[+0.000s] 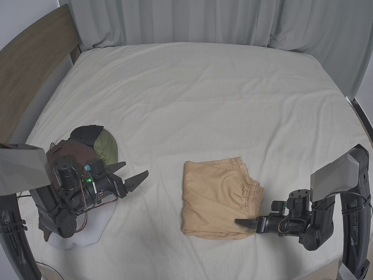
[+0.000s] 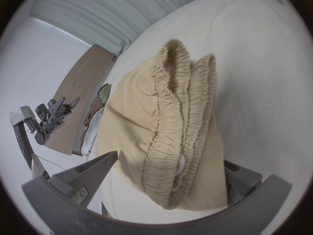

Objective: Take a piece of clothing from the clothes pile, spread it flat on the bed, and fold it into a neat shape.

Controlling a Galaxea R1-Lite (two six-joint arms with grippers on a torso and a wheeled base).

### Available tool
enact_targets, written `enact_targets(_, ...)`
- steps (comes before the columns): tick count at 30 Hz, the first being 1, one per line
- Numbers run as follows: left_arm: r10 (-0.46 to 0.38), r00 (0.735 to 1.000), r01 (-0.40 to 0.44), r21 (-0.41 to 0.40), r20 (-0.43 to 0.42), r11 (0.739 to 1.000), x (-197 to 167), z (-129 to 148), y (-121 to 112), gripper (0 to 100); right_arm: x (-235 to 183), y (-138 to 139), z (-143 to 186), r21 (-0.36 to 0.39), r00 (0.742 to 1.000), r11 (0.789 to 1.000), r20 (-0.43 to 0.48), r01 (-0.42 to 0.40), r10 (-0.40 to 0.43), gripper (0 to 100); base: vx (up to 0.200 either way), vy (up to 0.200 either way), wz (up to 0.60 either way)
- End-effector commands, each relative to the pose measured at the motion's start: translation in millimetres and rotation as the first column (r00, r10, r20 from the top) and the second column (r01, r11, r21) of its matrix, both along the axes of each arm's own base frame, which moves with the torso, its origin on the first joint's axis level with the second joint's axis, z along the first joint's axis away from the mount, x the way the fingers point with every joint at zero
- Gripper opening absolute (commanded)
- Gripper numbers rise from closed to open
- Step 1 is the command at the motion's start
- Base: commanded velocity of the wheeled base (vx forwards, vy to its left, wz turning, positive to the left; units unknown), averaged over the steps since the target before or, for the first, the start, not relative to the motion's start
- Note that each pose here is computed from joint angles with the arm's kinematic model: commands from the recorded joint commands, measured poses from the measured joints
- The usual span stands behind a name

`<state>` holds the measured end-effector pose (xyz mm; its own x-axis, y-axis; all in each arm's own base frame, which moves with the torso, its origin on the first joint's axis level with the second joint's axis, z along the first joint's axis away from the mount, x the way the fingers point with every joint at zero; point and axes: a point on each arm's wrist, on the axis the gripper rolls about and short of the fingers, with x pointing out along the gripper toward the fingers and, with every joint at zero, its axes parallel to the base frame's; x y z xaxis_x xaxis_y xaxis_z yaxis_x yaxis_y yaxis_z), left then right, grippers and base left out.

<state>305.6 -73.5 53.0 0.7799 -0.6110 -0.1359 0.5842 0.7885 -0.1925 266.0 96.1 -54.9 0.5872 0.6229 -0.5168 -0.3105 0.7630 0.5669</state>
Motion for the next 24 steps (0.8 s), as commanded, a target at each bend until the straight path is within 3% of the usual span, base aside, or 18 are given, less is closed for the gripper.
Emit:
enact_targets(1,0.0,1.0,0.0,-0.001,0.003,1.0,0.1,0.4,0.1,100,-0.8,6.3,1.2,0.008,1.0,1.0,0.004,-0.019,0.019,100,0.0,0.0,0.0)
enact_targets(11,0.0,1.0,0.0,-0.002,0.006,1.0,0.3,1.1,0.1,100,-0.9,5.8,1.6,0.008,1.0,1.0,0.004,-0.018,0.018,100,0.0,0.0,0.0)
enact_targets(12,0.0,1.0,0.0,-0.002,0.007,1.0,0.3,1.6,0.1,100,-0.9,5.8,2.0,0.008,1.0,1.0,0.005,-0.018,0.018,0,0.0,0.0,0.0)
enact_targets(24,0.002,1.0,-0.002,-0.002,0.006,1.0,0.4,1.1,0.5,100,0.1,6.2,5.6,0.013,1.0,1.0,0.018,-0.018,0.018,0,0.0,0.0,0.0)
